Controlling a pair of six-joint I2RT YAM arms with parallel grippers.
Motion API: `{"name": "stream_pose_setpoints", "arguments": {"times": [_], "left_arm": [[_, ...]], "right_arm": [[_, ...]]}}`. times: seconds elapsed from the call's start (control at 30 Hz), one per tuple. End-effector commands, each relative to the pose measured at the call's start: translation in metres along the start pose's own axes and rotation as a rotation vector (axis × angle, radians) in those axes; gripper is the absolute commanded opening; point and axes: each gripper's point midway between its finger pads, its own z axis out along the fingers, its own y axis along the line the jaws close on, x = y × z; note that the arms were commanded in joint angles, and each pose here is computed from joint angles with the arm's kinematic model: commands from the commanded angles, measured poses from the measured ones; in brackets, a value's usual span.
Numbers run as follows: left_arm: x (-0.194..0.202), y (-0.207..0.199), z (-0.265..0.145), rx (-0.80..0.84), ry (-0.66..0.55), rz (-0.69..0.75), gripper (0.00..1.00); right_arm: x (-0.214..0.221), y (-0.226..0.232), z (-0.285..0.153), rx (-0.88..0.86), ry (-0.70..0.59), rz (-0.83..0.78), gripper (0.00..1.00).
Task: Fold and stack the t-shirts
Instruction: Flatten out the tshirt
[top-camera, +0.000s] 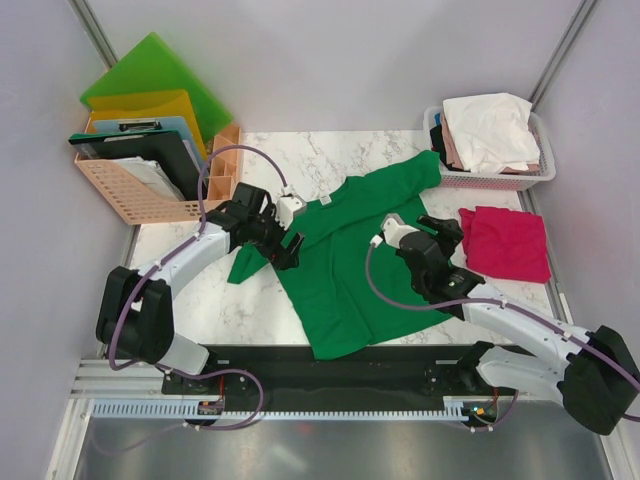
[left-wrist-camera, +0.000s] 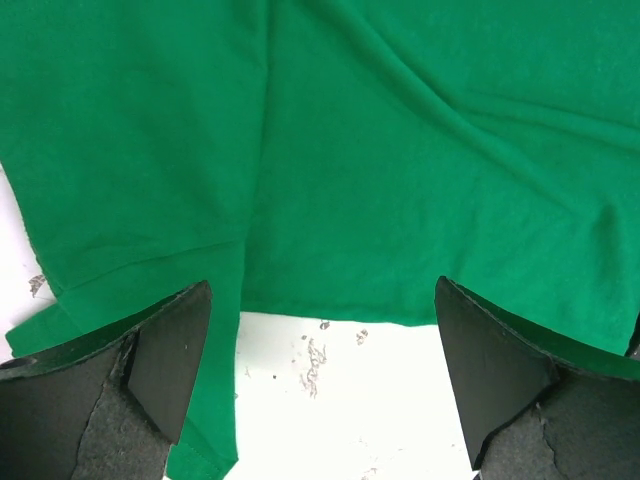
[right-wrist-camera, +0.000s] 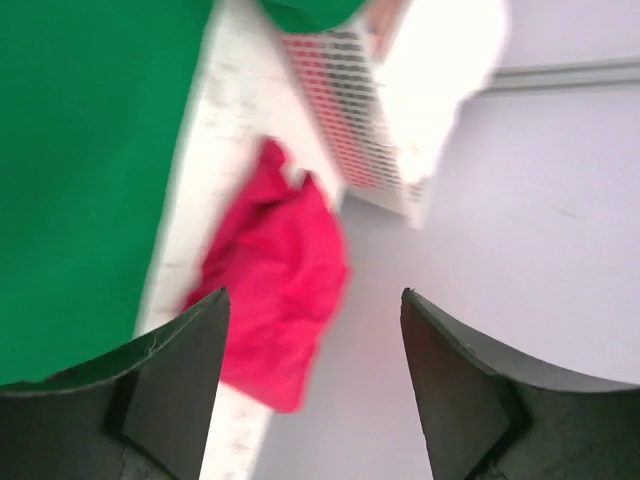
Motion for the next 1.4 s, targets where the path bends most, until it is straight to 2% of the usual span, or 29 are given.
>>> {"name": "stream_pose_setpoints", "arguments": {"times": [0.0,0.1,0.13,0.23,0.3,0.33,0.37,0.4,0.43,0.5,0.53,0.6,0.73,0.77,0.8,0.83,0.87,0.9,1.03,1.2,1.37], "left_arm": [[-0.018,0.005,-0.003,-0.023,-0.056,0.007,1.00],[-0.017,0.003,-0.004,-0.013,-0.057,0.010,1.00],[-0.017,0.001,-0.004,-0.006,-0.060,0.013,1.00],[-0.021,0.000,-0.007,-0.003,-0.073,0.023,1.00],[-0.022,0.000,-0.009,-0.007,-0.079,0.027,1.00],[-0.022,0.001,-0.010,-0.016,-0.077,0.026,1.00],[-0.022,0.001,-0.011,-0.019,-0.080,0.030,1.00],[-0.021,0.001,-0.012,-0.024,-0.077,0.034,1.00],[-0.020,0.000,-0.012,-0.022,-0.079,0.035,1.00],[-0.019,-0.001,-0.010,-0.014,-0.077,0.037,1.00],[-0.019,-0.001,-0.009,-0.010,-0.074,0.037,1.00],[-0.022,0.001,-0.008,-0.011,-0.081,0.033,1.00],[-0.024,0.005,-0.006,-0.021,-0.075,0.018,1.00],[-0.021,0.004,-0.003,-0.012,-0.059,0.002,1.00],[-0.021,0.003,-0.002,-0.002,-0.054,-0.002,1.00],[-0.018,-0.001,-0.001,0.019,-0.045,-0.007,1.00],[-0.018,-0.001,-0.001,0.020,-0.048,-0.004,1.00],[-0.017,-0.002,-0.002,0.021,-0.047,-0.003,1.00],[-0.023,0.000,0.001,0.018,-0.067,0.001,1.00],[-0.023,0.026,0.021,-0.057,-0.042,0.002,1.00],[-0.037,0.064,0.026,-0.195,-0.032,0.030,1.00]], "right_arm": [[-0.004,-0.083,-0.021,0.358,0.051,0.109,0.76],[-0.012,-0.088,-0.018,0.365,0.054,0.167,0.82],[-0.013,-0.072,-0.009,0.297,0.064,0.078,0.98],[-0.015,-0.049,0.007,0.252,0.067,-0.061,0.98],[-0.014,-0.052,0.012,0.321,0.082,-0.091,0.98],[-0.014,-0.057,0.011,0.355,0.091,-0.076,0.91],[-0.008,-0.064,0.007,0.402,0.137,-0.041,0.72],[-0.011,-0.074,0.007,0.432,0.156,-0.024,0.43],[-0.011,-0.086,0.006,0.473,0.167,0.038,0.97],[-0.017,-0.108,0.003,0.508,0.205,0.114,0.98],[-0.014,-0.104,0.009,0.472,0.223,0.115,0.98],[-0.025,-0.101,0.016,0.389,0.176,0.105,0.98],[-0.018,-0.095,0.018,0.394,0.143,0.218,0.98],[-0.018,-0.088,0.021,0.354,0.134,0.237,0.98],[-0.018,-0.058,0.027,0.111,0.124,0.136,0.98],[-0.022,-0.038,0.027,-0.041,0.105,0.159,0.98],[-0.029,-0.033,0.023,-0.123,0.097,0.268,0.98],[-0.023,-0.007,0.014,-0.287,0.103,0.223,0.98],[-0.010,0.015,-0.005,-0.411,0.088,0.195,0.98],[0.004,0.053,-0.033,-0.623,0.106,0.193,0.98],[0.017,0.057,-0.038,-0.610,0.114,0.203,0.98]]}}
